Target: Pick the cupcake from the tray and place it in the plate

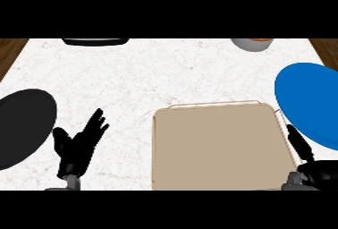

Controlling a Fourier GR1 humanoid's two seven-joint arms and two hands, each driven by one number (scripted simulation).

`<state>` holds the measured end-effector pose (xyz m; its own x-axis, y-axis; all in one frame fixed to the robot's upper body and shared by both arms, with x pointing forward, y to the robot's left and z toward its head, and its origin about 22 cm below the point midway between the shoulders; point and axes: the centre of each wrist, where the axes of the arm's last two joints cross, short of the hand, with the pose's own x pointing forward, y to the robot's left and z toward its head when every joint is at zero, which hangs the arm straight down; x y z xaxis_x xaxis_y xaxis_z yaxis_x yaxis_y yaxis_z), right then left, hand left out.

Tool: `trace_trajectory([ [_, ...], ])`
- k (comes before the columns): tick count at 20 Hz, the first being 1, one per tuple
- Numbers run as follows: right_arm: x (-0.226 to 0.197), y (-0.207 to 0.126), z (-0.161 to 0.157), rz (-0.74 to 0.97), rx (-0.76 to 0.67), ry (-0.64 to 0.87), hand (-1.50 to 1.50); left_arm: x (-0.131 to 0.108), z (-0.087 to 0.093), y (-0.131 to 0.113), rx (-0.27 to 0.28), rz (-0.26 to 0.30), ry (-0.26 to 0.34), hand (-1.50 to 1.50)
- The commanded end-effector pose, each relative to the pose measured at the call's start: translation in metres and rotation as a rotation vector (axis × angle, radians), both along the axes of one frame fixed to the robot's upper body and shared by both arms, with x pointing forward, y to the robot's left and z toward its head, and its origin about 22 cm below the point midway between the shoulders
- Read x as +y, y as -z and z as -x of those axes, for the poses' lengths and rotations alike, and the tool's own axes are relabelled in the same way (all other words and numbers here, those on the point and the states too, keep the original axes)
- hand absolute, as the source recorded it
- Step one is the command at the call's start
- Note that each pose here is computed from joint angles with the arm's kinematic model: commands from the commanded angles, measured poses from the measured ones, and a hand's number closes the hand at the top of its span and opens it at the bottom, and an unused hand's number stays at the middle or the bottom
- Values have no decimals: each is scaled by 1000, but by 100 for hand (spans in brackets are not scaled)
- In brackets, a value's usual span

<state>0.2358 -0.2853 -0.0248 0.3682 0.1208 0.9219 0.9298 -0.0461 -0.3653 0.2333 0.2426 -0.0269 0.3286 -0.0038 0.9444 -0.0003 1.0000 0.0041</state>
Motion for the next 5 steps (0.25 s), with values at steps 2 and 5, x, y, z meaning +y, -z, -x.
trace_trajectory([
  [2, 18, -5, 10, -15, -22, 16, -150, -7, 4, 12, 45, -11, 1, 0],
  [5, 29, 4, -1, -35, -46, 20, -150, 3, 0, 0, 46, -15, -18, 0],
])
